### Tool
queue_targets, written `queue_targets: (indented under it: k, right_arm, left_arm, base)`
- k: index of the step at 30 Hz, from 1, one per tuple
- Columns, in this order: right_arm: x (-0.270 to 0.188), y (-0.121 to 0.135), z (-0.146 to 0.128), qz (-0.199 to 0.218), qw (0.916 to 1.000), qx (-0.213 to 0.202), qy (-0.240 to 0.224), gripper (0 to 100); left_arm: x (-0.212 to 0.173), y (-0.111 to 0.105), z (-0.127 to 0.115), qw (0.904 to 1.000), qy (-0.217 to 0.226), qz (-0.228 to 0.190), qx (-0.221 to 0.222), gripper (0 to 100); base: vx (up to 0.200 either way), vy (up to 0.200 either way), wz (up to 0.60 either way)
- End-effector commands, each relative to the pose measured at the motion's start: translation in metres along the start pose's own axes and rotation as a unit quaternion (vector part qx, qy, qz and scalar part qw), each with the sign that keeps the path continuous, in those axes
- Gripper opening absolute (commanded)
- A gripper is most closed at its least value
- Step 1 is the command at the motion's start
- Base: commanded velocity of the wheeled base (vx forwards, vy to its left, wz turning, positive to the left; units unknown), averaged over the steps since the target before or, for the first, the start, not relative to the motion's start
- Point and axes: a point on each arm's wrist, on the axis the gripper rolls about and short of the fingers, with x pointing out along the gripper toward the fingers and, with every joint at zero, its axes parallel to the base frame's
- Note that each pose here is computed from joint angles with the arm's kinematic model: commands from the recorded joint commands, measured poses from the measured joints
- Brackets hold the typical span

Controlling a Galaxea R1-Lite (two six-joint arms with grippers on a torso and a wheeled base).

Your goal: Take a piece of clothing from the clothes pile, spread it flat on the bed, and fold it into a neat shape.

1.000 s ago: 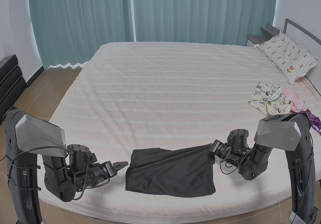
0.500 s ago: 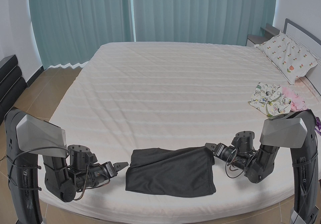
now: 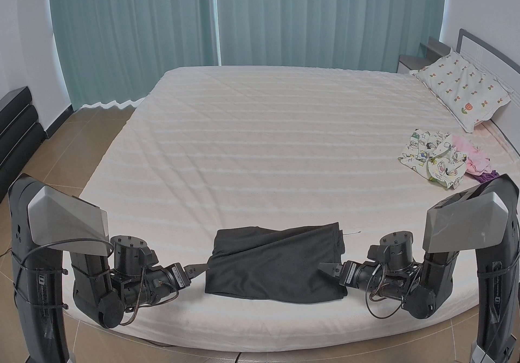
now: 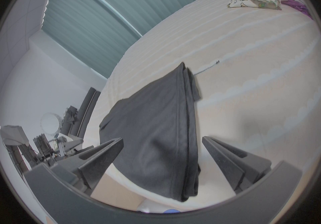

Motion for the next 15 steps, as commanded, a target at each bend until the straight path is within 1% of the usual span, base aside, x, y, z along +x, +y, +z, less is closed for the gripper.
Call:
queue_targets:
  k: [1, 7, 11, 15]
  right_arm:
    - [0.0012, 0.0003, -0.0081, -0.003, 0.9999, -0.010, 0.013, 100]
    - [0.0031, -0.0009, -0.0100, -0.014, 0.9995, -0.025, 0.011, 100]
    - [0.0040, 0.0004, -0.0128, -0.017, 0.9991, -0.032, 0.020, 100]
    - [0.0089, 0.0005, -0.0157, -0.032, 0.9982, -0.042, 0.026, 100]
  left_arm:
    - [0.0011, 0.0010, -0.0001, 1.0000, -0.002, 0.004, -0.001, 100]
    - [0.0020, 0.0013, -0.0008, 1.0000, -0.001, 0.004, 0.001, 100]
    - [0.0029, 0.0014, 0.0000, 1.0000, -0.002, 0.003, 0.001, 100]
    - [0.0032, 0.0009, 0.0000, 1.0000, -0.003, 0.002, 0.002, 100]
  base:
    - [0.000, 0.000, 0.00]
    - [0.000, 0.000, 0.00]
    - [0.000, 0.000, 0.00]
    - [0.000, 0.000, 0.00]
